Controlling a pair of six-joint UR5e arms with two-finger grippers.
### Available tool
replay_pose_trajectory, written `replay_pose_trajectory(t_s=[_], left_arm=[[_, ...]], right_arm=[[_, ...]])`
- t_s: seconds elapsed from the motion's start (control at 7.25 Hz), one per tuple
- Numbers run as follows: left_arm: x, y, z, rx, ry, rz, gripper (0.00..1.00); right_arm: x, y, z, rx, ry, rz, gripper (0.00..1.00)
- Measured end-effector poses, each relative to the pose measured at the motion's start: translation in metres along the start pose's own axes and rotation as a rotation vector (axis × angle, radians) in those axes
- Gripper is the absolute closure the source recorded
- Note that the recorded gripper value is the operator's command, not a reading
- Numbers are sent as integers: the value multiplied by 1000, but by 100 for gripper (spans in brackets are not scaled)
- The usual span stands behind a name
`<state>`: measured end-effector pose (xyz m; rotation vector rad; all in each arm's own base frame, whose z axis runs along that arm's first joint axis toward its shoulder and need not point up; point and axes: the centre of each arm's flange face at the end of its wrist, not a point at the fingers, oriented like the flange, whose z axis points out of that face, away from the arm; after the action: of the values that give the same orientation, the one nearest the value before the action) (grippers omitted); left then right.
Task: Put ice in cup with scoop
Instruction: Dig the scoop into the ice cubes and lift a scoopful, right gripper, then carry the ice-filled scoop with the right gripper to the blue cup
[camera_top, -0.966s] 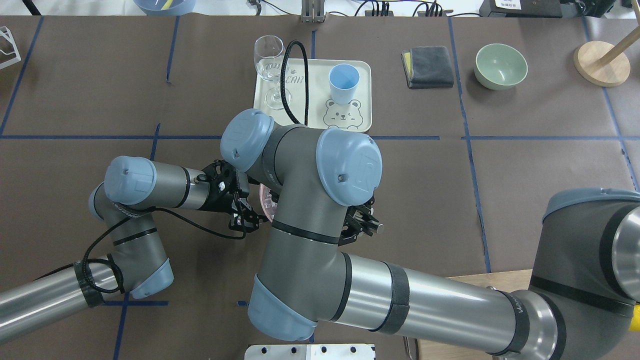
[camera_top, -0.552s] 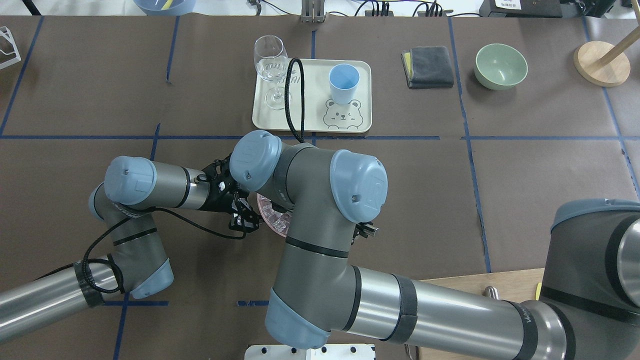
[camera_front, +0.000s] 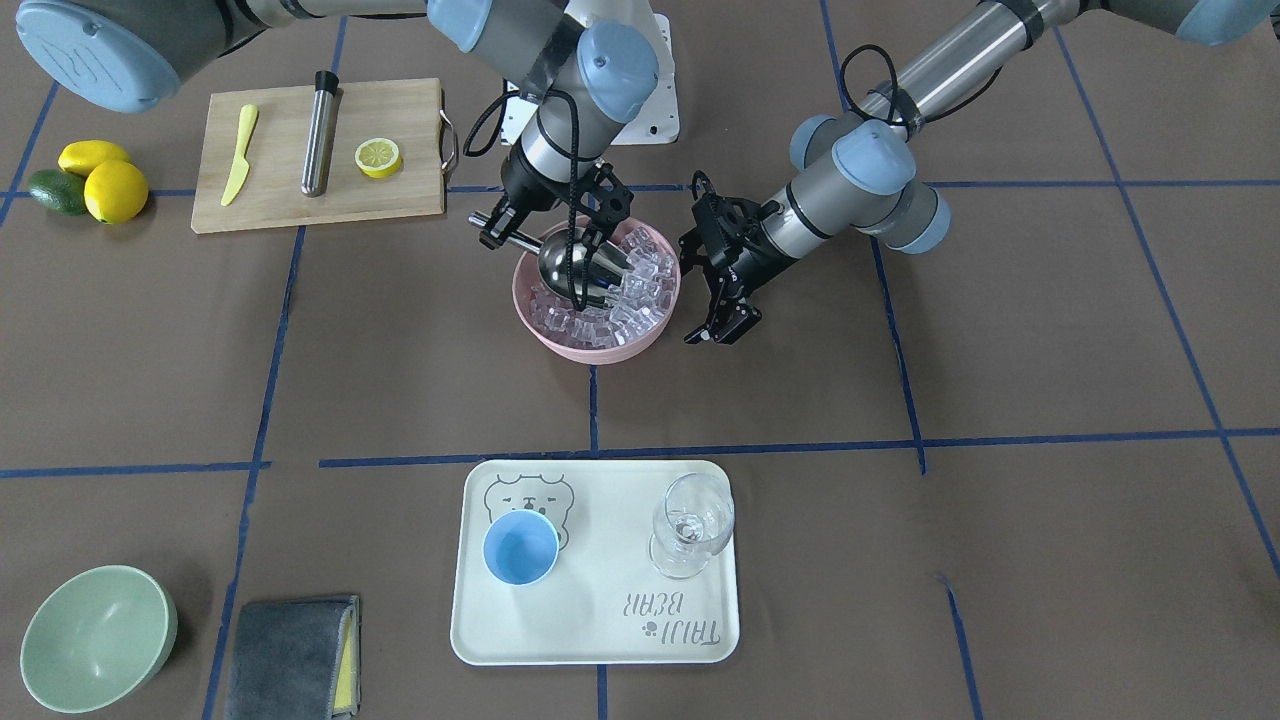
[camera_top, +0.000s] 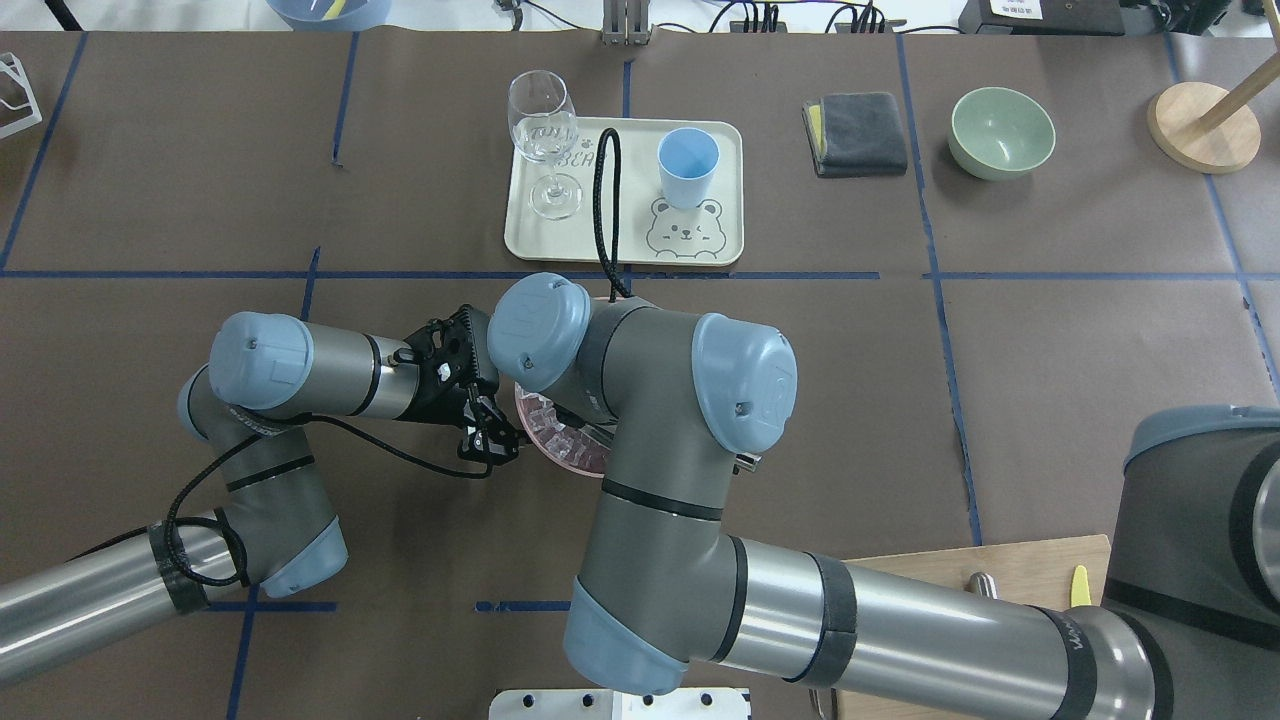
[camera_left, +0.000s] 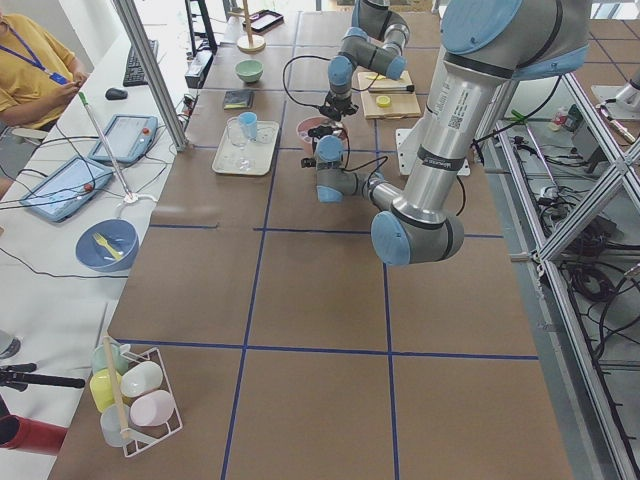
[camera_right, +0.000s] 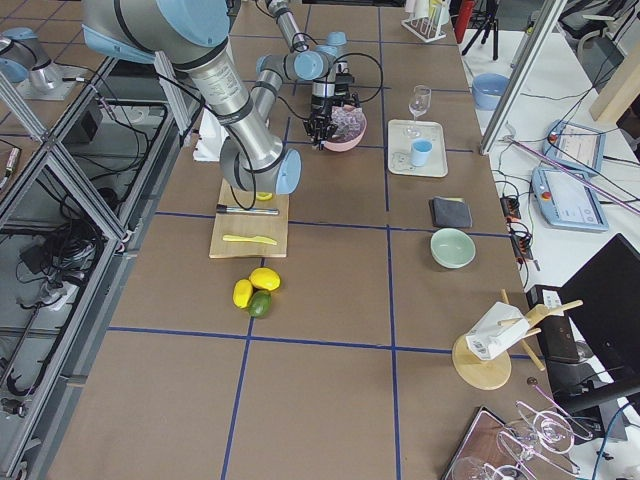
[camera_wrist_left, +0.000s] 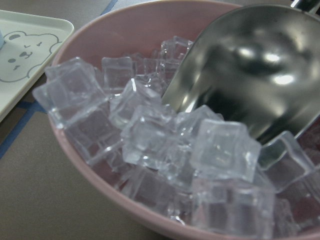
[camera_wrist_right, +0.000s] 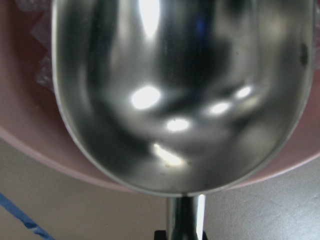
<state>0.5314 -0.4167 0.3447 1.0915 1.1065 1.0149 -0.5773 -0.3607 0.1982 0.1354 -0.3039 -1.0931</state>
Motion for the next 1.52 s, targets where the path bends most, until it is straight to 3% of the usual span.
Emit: replay_pose_trajectory(t_s=[0.97,1.24,1.52], left_arm=[[-1,2,5,-8,0,-2,0],[-2,3,4,-9,-1,-2,0],[-2,3,4,-9,-1,-3,0]], right_arm=[[11,50,15,253,-35,42,100],[18,59,-1,291,-40,57,100],[45,70,-13,235,-22,109,100]])
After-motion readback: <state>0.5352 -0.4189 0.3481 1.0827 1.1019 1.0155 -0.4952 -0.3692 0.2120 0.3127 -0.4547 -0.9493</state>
